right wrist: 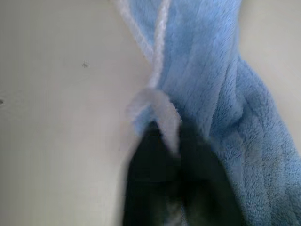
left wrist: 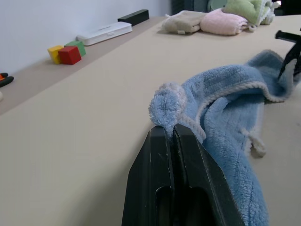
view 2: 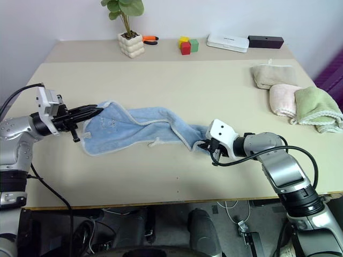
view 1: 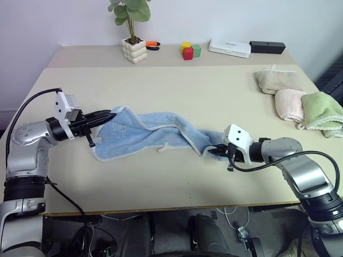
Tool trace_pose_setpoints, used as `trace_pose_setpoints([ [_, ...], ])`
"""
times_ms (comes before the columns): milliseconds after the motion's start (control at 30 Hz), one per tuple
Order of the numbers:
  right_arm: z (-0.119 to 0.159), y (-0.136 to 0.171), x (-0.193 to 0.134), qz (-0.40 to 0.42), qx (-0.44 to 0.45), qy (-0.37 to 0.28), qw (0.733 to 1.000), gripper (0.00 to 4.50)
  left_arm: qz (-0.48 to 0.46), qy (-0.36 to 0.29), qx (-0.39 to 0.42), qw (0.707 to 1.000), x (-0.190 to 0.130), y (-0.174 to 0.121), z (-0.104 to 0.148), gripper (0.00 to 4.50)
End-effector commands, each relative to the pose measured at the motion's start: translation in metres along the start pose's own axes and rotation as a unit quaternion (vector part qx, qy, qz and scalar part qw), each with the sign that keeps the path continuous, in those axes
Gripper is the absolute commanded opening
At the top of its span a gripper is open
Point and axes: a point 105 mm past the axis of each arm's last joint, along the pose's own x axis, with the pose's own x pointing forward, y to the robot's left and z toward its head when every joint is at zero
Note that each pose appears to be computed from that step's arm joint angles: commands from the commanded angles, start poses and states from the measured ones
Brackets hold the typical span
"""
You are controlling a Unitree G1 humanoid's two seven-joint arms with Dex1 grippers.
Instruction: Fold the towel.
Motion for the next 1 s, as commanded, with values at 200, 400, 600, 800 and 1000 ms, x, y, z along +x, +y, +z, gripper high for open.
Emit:
trace_pose_setpoints([
  [200,0.026,-0.011,-0.031,-0.003,-0.016,-0.049,0.999,0.03,0.007,-0.005,0.013,1.0,-0.005,0.002,0.006,0.0],
  [400,0.038,-0.045,-0.058,-0.057,-0.009,-0.083,0.995,0.03,0.02,0.011,0.013,1.0,-0.008,0.008,-0.004,0.0],
  [600,0.049,-0.111,-0.053,-0.188,-0.025,-0.102,0.977,0.03,0.033,0.03,0.026,0.999,0.005,0.027,-0.015,0.0],
  [800,0.08,-0.183,-0.046,-0.343,-0.045,-0.132,0.929,0.03,0.124,0.06,0.09,0.986,0.042,0.078,-0.003,0.0],
  [1000,0.151,-0.226,-0.107,-0.504,-0.108,-0.204,0.833,0.03,0.284,-0.01,0.193,0.939,0.042,0.135,0.101,0.0],
])
